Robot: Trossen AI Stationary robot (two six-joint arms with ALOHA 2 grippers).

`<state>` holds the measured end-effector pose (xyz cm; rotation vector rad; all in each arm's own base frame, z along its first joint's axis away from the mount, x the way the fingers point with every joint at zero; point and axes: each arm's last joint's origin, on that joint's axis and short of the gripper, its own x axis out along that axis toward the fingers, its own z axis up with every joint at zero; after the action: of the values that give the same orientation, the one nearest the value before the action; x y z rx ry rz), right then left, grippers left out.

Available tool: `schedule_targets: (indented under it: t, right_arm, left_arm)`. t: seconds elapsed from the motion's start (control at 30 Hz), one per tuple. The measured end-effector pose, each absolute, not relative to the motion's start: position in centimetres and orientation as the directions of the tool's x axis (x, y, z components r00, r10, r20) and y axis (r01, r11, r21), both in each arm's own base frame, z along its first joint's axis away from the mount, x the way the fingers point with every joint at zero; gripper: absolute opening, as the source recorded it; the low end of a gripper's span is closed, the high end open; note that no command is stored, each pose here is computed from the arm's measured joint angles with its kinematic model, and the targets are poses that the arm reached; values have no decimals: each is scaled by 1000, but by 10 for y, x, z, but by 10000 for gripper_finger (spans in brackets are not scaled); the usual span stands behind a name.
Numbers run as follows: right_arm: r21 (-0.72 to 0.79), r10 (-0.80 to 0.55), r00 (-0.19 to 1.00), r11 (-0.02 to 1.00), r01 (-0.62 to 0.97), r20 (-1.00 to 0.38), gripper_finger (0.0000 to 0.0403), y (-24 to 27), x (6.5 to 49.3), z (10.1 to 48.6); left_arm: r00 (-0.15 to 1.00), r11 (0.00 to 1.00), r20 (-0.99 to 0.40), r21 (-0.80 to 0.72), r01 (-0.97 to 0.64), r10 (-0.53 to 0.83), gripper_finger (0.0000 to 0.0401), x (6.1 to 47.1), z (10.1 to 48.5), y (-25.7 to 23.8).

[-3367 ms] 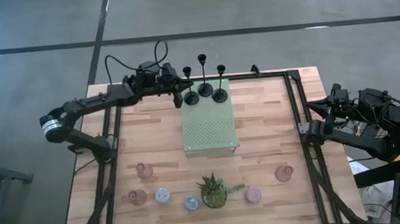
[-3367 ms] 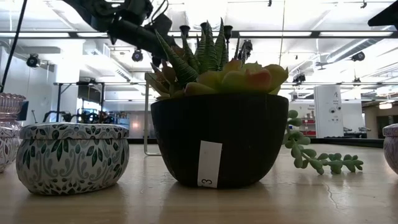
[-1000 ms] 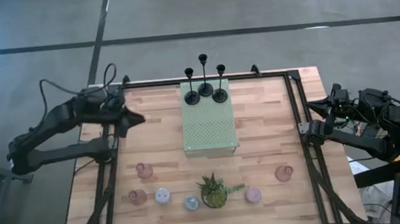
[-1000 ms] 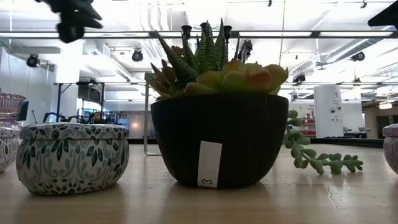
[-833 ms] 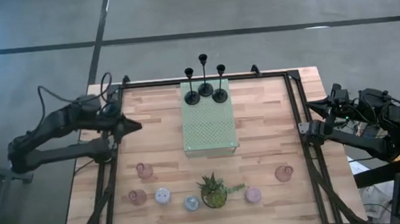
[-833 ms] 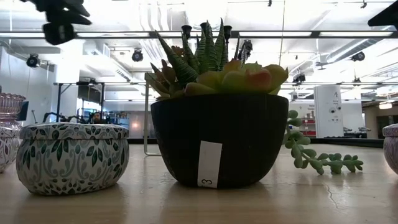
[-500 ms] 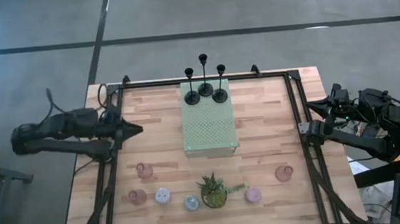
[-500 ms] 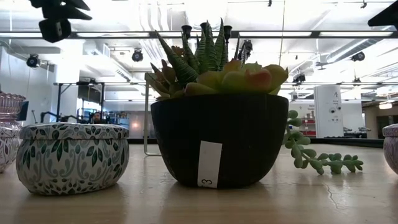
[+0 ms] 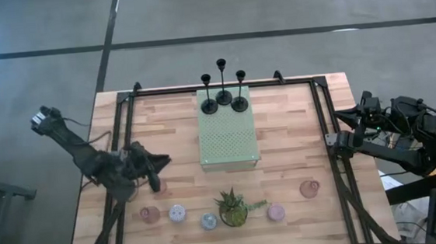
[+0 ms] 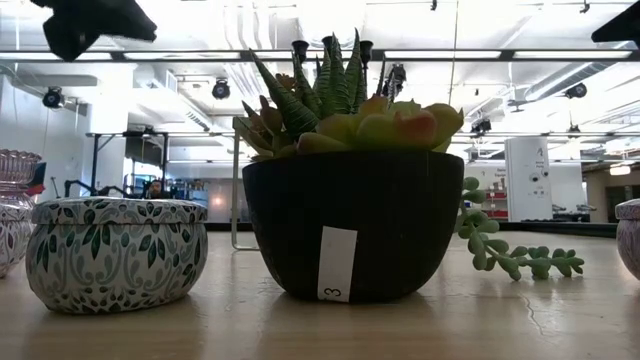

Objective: Pick & Place candle stick holders
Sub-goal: Put the top pink candle holder on the shelf

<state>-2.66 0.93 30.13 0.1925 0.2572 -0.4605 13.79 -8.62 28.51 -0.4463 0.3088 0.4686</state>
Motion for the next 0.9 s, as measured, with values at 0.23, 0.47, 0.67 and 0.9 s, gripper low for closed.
schedule_targets:
  t: [0.23,0.47,0.67,0.9]
  right_arm:
    - [125,-413,865,879,461,-287,8,9,-27,301]
    - [125,-413,865,879,461,-287,8,9,-27,301]
    - [125,-413,864,879,461,-287,8,9,-27,301]
    - [125,-413,864,879,461,-287,8,9,-27,301]
  left_arm:
    - [807,730,-478,-403,-552,346,72,147,271,-91]
    - [784,632,-582,-528,-567,218,77,149,265,-97]
    - [614,677,-784,-499,-541,-87,63,131,280,-95]
    - [460,693,-888,-330,-641,3,53,114,302,-80]
